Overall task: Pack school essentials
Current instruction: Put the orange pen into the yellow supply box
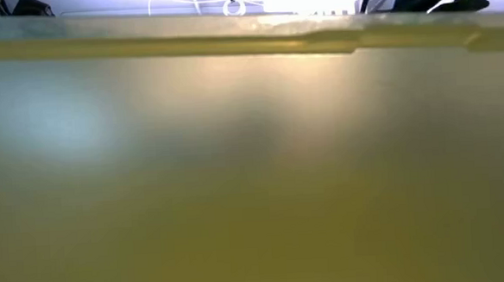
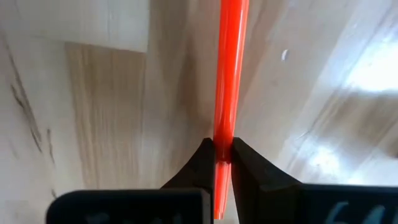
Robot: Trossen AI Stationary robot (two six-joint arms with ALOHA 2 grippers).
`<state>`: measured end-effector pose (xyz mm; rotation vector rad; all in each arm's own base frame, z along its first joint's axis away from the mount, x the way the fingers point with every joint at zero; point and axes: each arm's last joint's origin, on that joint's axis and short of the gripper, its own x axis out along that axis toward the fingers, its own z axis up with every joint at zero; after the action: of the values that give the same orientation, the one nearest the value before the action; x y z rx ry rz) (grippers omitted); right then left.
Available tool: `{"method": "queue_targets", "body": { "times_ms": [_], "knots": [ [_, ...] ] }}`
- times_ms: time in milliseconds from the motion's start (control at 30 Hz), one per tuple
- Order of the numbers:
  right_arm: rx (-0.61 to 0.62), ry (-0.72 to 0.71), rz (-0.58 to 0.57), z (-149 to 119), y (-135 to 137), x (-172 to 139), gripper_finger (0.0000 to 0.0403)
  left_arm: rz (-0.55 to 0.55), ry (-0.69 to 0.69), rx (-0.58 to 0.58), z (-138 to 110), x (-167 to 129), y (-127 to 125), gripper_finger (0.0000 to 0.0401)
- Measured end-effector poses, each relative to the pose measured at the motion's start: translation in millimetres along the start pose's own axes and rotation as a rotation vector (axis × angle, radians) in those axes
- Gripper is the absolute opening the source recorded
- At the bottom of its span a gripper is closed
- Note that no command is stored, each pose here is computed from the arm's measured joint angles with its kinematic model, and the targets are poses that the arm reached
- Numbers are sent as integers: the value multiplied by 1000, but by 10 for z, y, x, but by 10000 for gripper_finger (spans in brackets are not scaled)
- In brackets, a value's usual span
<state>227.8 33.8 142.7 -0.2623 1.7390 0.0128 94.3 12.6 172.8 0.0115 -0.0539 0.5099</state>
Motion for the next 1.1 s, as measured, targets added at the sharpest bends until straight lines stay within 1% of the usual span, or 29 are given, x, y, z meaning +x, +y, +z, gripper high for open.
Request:
{"method": "queue_targets", "body": {
  "times_ms": [133, 233, 367, 467, 567, 767, 933, 1100],
  "knots": [
    [54, -28, 1, 16, -11, -80, 11, 0, 0, 0, -1, 0, 0, 0],
    [100, -77, 6, 57, -25, -202, 10, 0, 0, 0, 0, 0, 0, 0],
    [164, -174, 16, 147, -55, -430, 10, 0, 0, 0, 0, 0, 0, 0],
    [197, -272, 15, 248, -54, -643, 11, 0, 1, 1, -2, 0, 0, 0],
    [212, -387, 29, 360, -16, -883, 11, 0, 1, 0, -1, 0, 0, 0],
    [213, -697, 89, 588, 148, -1332, 11, 0, 1, 0, -1, 0, 0, 0],
    [183, -942, 174, 720, 373, -1555, 12, 0, 1, 0, -2, 0, 0, 0],
    [194, -1105, 277, 782, 597, -1708, 12, -3, 1, 0, -2, 0, -1, 0]
  ]
}}
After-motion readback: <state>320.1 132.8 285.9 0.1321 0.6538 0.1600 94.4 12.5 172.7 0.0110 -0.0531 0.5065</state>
